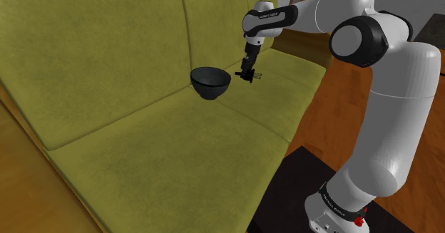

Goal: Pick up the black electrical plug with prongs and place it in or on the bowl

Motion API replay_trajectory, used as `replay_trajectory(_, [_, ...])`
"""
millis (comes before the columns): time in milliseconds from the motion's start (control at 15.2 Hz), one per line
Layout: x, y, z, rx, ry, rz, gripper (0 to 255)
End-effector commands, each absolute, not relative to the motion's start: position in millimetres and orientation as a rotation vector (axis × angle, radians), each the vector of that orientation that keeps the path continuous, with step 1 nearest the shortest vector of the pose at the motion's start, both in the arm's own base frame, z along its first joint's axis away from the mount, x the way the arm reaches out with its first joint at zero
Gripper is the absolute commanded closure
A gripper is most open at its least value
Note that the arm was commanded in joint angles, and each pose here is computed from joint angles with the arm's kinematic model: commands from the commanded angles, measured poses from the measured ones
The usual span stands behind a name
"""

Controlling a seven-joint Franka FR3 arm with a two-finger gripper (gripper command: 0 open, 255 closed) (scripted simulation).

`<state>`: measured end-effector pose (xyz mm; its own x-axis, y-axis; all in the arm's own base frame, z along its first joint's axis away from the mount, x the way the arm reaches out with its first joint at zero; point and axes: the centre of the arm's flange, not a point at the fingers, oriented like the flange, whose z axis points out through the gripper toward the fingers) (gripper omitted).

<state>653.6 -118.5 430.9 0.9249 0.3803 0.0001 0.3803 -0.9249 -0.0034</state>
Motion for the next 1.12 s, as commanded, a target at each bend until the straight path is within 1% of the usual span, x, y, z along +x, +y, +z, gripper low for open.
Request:
replay_trajectory(0, [653.6,-118.5,431.1,-3.079,-0.608,0.000,255])
replay_trajectory(132, [653.6,-118.5,430.9,-3.079,-0.608,0.000,255])
replay_trajectory(1056, [653.6,-118.5,504.8,-3.079,-0.608,0.000,255])
